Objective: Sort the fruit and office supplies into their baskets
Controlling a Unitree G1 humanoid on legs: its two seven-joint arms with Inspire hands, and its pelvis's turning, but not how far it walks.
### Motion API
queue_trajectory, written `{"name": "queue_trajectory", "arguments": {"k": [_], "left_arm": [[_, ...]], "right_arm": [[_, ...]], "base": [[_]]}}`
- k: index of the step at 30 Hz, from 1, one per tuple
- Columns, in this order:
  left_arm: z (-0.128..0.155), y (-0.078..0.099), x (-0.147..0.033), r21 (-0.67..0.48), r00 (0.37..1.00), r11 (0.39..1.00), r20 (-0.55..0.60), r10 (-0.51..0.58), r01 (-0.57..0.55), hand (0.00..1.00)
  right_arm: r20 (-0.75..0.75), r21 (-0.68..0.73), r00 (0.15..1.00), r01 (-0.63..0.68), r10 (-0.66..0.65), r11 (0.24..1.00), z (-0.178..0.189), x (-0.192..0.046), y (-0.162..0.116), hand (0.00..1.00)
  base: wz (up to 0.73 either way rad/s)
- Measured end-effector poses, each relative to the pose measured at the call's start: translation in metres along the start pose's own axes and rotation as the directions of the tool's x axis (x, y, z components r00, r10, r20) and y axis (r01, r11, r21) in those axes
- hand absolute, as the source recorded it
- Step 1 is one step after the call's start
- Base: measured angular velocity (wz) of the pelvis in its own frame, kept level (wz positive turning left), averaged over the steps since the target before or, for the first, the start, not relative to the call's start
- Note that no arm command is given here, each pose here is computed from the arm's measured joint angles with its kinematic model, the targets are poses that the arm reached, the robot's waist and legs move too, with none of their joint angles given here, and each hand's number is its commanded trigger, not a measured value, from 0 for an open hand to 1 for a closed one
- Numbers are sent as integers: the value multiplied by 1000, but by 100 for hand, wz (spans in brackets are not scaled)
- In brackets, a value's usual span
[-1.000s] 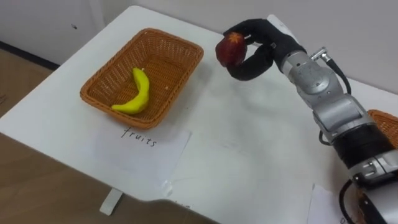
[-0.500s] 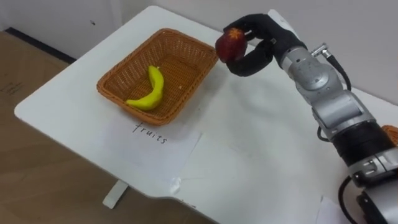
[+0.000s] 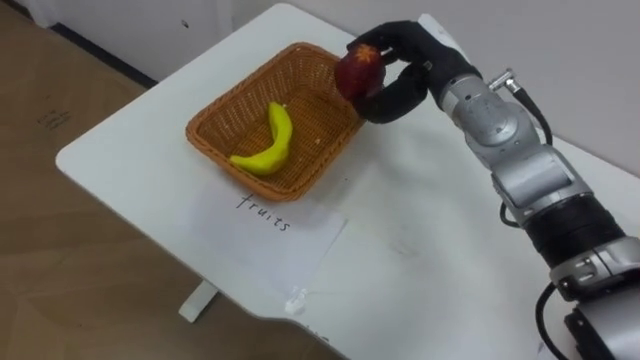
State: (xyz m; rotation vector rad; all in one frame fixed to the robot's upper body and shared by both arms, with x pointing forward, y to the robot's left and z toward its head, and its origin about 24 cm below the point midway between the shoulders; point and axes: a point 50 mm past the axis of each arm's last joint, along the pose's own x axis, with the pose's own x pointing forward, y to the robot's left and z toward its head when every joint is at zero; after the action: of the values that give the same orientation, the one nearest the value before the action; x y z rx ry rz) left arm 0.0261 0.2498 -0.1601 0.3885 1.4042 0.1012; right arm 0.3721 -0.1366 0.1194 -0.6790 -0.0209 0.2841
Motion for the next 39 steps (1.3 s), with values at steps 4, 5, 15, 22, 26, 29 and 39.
{"name": "queue_trajectory", "arguments": {"k": [4, 5, 15, 22, 26, 29, 39], "left_arm": [[0, 1, 0, -9, 1000, 1000, 5, -3, 3, 0], [1, 1, 0, -11, 1000, 1000, 6, -2, 2, 0], [1, 2, -1, -16, 1000, 1000, 9, -5, 6, 0], [0, 2, 0, -14, 1000, 1000, 6, -8, 8, 0], [-8, -1, 0, -14, 999, 999, -28, -31, 31, 0], [-12, -2, -1, -16, 998, 999, -44, -48, 47, 0], [-13, -2, -1, -16, 997, 998, -49, -55, 54, 0]], "right_arm": [[5, 10, 1000, -10, 10, 1000, 2, 1, 5, 100], [6, 12, 1000, -13, 13, 1000, 2, 1, 6, 100], [-5, -3, 998, -62, 62, 998, 2, 3, 22, 100], [-22, -32, 997, -74, 73, 997, 1, 3, 24, 100], [-16, -29, 996, -91, 91, 995, 3, 4, 29, 100], [-18, -32, 996, -93, 92, 995, 3, 4, 29, 100], [-19, -32, 995, -103, 102, 994, 3, 4, 30, 0]], "base": [[1], [0], [0], [8], [1], [3], [0]]}}
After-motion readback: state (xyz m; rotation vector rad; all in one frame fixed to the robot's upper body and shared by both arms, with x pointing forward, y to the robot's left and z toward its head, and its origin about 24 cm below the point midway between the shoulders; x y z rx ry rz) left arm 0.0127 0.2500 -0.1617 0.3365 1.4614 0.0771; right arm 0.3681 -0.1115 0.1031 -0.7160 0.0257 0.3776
